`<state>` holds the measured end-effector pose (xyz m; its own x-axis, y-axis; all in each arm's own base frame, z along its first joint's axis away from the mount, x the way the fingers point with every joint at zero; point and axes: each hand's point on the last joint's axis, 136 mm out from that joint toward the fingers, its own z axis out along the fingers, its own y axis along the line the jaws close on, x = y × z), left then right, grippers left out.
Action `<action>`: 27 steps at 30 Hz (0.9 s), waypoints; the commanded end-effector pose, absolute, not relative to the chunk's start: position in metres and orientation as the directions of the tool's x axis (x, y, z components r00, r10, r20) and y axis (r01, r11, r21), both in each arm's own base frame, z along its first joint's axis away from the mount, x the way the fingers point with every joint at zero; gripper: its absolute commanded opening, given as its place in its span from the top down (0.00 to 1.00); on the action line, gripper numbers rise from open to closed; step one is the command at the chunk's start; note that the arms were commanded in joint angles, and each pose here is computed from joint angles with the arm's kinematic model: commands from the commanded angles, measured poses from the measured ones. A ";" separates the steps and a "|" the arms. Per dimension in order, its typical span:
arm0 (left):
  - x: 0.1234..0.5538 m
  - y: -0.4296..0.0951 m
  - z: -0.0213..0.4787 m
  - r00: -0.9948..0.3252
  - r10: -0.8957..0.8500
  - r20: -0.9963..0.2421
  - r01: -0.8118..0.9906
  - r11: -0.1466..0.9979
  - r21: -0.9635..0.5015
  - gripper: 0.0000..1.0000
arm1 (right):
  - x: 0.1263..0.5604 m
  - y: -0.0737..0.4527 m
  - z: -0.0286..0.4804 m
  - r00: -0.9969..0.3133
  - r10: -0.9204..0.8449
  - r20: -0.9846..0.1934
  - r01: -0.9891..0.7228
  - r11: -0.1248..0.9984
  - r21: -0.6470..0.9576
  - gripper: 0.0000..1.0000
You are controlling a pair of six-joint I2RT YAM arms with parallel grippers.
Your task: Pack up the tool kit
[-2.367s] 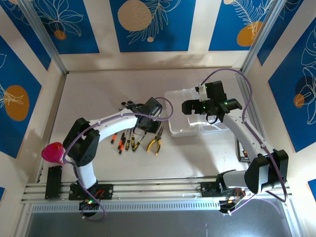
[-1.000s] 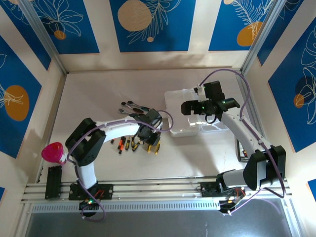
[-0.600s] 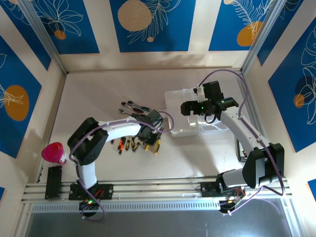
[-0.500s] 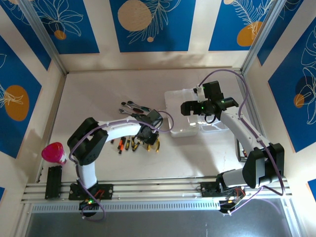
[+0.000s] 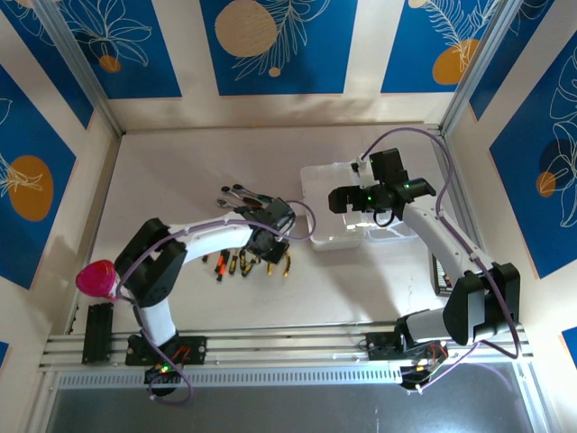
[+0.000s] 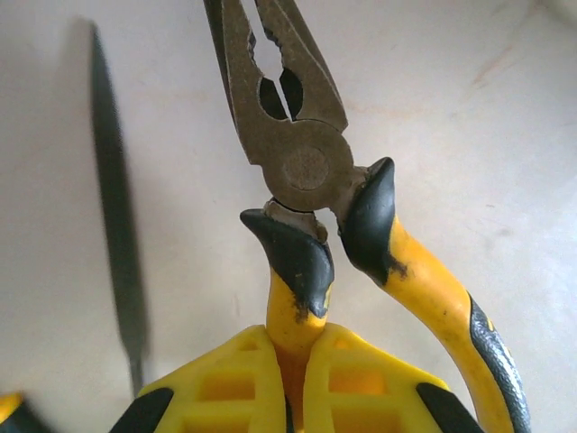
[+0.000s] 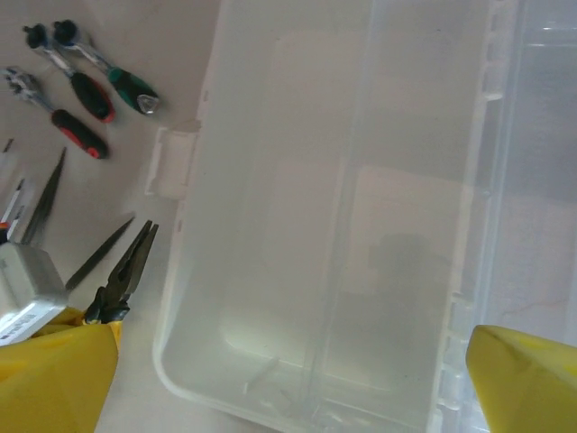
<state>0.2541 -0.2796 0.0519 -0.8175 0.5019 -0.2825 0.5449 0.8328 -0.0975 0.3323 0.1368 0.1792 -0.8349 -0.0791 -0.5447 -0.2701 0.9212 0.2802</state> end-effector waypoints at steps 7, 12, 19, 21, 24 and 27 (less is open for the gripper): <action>0.285 -0.314 0.173 -0.691 0.395 -0.605 0.613 0.763 -0.203 1.00 | 0.309 0.197 0.246 -0.772 -0.061 -0.633 -0.453 0.750 0.481 0.01; 0.297 -0.349 0.214 -0.628 0.341 -0.700 0.676 0.684 -0.273 1.00 | 0.315 0.223 0.250 -0.786 0.013 -0.618 -0.438 0.694 0.571 0.04; 0.301 -0.367 0.231 -0.594 0.322 -0.737 0.717 0.627 -0.304 1.00 | 0.339 0.223 0.243 -0.801 0.115 -0.587 -0.333 0.729 0.598 0.22; 0.301 -0.368 0.231 -0.592 0.318 -0.740 0.722 0.617 -0.313 1.00 | 0.343 0.223 0.241 -0.803 0.129 -0.582 -0.318 0.734 0.601 0.28; 0.302 -0.370 0.232 -0.591 0.305 -0.747 0.728 0.601 -0.331 1.00 | 0.347 0.225 0.238 -0.810 0.135 -0.570 -0.307 0.731 0.609 0.32; 0.304 -0.370 0.234 -0.592 0.280 -0.756 0.731 0.581 -0.357 1.00 | 0.351 0.228 0.233 -0.817 0.136 -0.560 -0.298 0.731 0.613 0.35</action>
